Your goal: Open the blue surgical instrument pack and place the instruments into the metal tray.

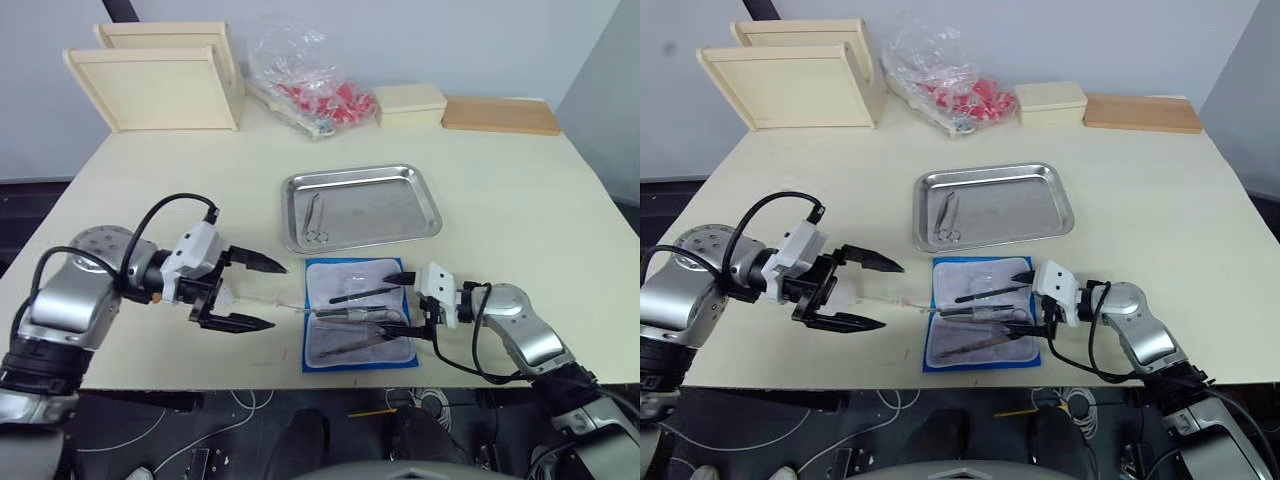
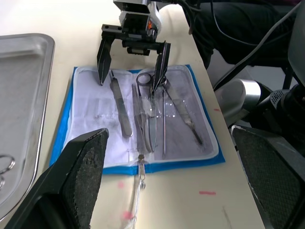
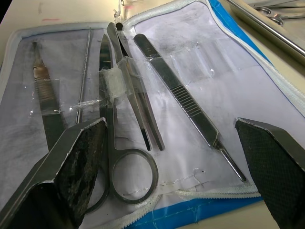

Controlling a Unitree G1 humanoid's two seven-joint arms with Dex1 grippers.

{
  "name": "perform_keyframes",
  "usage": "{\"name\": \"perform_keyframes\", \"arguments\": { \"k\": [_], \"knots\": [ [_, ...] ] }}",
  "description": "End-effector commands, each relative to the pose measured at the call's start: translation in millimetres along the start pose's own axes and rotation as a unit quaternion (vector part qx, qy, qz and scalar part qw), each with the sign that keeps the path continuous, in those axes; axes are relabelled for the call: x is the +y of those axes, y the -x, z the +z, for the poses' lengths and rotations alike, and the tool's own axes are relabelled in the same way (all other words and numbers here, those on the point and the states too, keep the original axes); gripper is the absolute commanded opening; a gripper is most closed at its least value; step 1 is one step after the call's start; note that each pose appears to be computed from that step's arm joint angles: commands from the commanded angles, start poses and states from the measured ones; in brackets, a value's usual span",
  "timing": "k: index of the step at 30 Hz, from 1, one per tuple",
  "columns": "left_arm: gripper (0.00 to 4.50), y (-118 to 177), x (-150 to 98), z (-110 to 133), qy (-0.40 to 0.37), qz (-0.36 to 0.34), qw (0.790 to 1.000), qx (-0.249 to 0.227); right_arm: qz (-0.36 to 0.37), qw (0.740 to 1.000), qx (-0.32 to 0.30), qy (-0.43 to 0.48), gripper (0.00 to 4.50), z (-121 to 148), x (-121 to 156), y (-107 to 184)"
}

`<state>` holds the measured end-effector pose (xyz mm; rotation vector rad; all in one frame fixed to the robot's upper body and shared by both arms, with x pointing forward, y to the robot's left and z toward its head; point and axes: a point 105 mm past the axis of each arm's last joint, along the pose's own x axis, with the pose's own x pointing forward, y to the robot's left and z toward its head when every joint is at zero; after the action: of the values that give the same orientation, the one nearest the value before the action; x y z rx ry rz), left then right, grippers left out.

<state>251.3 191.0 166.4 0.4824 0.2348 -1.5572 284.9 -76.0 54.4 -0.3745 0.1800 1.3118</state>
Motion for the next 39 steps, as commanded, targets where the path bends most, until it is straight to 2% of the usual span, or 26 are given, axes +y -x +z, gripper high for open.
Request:
{"name": "perform_keyframes", "arguments": {
  "k": [1,9,13,16,18,20,27,33,39],
  "knots": [
    [4.40,3,-6,5,-0.021,-0.027,0.999,0.001,0.011,0.990,0.123,-0.070,4.50,-68,21,8],
    [4.40,-14,6,-7,-0.016,0.020,1.000,0.002,0.006,0.990,0.122,-0.071,4.50,-68,19,7],
    [4.40,-31,16,-10,-0.015,0.045,0.999,-0.016,0.004,0.990,0.121,-0.072,4.50,-68,18,6],
    [3.62,-43,25,-19,-0.023,0.071,0.997,-0.012,0.000,0.990,0.120,-0.073,4.50,-68,17,6],
    [2.57,-52,31,-24,-0.034,0.085,0.996,-0.007,-0.001,0.990,0.120,-0.074,4.50,-68,17,6],
    [1.76,-61,35,-28,-0.041,0.088,0.995,-0.008,-0.003,0.990,0.119,-0.074,4.50,-68,16,5],
    [1.76,-85,41,-40,-0.042,0.064,0.997,-0.009,-0.005,0.991,0.117,-0.071,4.50,-66,14,3],
    [1.76,-93,53,-50,-0.045,0.060,0.997,0.015,-0.006,0.990,0.119,-0.070,4.50,-67,13,5],
    [1.76,-98,51,-56,-0.041,0.043,0.998,0.015,-0.009,0.990,0.119,-0.071,4.50,-67,13,7]
  ]
}}
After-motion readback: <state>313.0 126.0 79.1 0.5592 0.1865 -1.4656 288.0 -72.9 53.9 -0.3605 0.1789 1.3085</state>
